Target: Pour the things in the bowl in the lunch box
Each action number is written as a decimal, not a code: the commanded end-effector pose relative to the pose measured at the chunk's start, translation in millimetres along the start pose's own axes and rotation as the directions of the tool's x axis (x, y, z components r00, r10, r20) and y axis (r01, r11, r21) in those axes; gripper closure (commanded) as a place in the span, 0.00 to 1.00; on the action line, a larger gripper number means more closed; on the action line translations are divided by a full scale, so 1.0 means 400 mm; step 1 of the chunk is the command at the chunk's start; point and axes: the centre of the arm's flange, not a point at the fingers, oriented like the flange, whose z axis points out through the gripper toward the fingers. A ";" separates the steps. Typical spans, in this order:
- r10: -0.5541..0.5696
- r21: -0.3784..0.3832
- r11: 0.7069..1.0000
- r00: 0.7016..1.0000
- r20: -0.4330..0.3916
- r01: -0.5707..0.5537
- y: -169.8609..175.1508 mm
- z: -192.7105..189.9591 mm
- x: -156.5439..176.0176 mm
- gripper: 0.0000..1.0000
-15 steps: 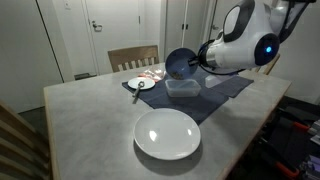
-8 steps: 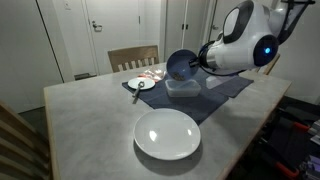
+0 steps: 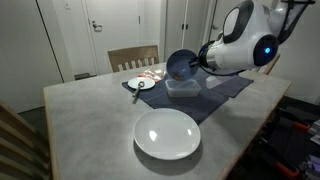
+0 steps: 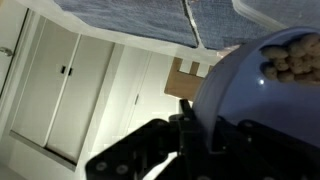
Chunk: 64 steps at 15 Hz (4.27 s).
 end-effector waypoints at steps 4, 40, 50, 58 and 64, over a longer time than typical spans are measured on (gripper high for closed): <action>-0.001 -0.003 1.000 1.000 -0.010 0.001 -0.001 -0.001 0.001 0.98; -0.110 -0.076 0.993 0.916 -0.387 0.087 0.041 -0.158 -0.044 0.98; -0.116 -0.171 0.985 0.874 -0.472 0.039 0.042 -0.076 0.025 0.98; -0.107 -0.294 0.955 0.876 -0.470 -0.040 0.084 0.090 0.141 0.98; -0.161 -0.382 0.924 0.927 -0.338 0.021 0.167 0.250 0.199 0.98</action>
